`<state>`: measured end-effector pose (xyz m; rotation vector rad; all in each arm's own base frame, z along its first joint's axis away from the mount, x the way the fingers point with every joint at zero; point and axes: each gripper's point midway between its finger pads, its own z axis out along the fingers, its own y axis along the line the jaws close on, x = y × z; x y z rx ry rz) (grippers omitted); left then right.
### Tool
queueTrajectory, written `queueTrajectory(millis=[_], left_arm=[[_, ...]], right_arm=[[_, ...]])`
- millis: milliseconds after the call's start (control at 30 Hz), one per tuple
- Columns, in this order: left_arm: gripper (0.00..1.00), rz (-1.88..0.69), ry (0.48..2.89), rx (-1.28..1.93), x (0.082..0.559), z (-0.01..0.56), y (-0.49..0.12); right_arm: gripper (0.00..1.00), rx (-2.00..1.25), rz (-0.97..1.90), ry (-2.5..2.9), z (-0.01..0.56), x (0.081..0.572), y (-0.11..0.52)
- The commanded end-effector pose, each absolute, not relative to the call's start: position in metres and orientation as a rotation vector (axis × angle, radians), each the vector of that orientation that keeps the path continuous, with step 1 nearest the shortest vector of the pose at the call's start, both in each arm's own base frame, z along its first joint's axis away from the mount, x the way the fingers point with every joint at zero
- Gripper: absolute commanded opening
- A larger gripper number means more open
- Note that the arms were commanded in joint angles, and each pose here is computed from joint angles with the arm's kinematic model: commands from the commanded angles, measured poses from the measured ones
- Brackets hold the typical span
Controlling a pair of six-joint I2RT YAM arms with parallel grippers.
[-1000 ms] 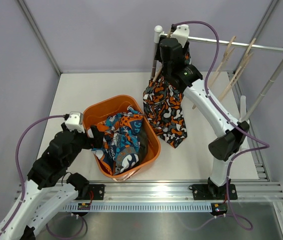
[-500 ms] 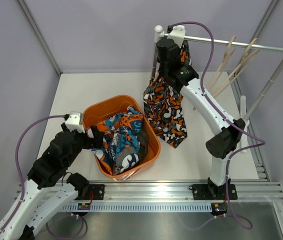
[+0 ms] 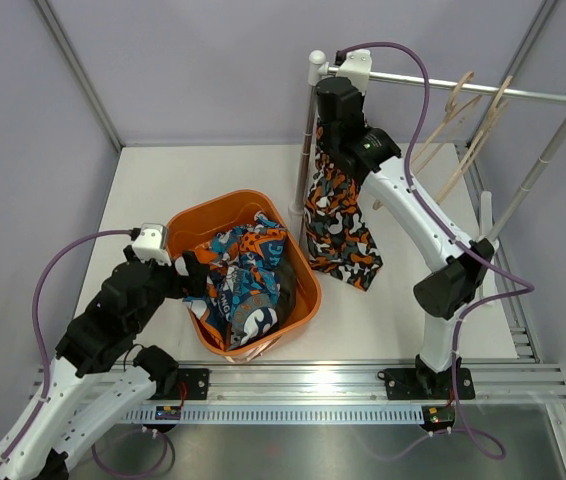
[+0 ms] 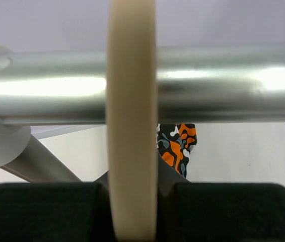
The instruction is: Remove the shorts from the hanger
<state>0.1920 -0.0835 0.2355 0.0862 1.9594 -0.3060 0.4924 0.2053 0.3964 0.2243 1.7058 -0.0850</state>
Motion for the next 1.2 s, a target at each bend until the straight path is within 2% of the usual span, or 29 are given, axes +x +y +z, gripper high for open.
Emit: queueTrajectory(millis=[0, 200, 367, 567, 867, 1133, 1167], left_arm=[[0.99, -0.304, 1.943, 0.071, 0.196, 0.238, -0.084], [0.99, -0.302, 1.944, 0.07, 0.196, 0.238, -0.084], [0.99, -0.301, 1.953, 0.077, 0.197, 0.236, -0.086], [0.99, -0.316, 1.951, 0.099, 0.197, 0.236, -0.09], [0.99, -0.472, 1.961, 0.261, 0.197, 0.238, -0.128], [0.99, -0.599, 1.838, 0.303, 0.208, 0.305, -0.173], [0.99, -0.611, 1.858, 0.366, 0.205, 0.304, -0.196]], right_arm=[[0.0, 0.306, -0.05, 1.574, 0.47, 0.459, 0.17], [0.0, 0.325, 0.013, 1.529, 0.506, 0.421, 0.148], [0.0, 0.295, 0.059, 1.58, 0.504, 0.393, 0.138], [0.0, 0.219, 0.141, 1.697, 0.47, 0.362, 0.14], [0.0, 0.086, 0.268, 1.886, 0.418, 0.29, 0.13], [0.0, 0.045, 0.333, 1.993, 0.382, 0.253, 0.129], [0.0, 0.036, 0.335, 2.0, 0.379, 0.249, 0.13]])
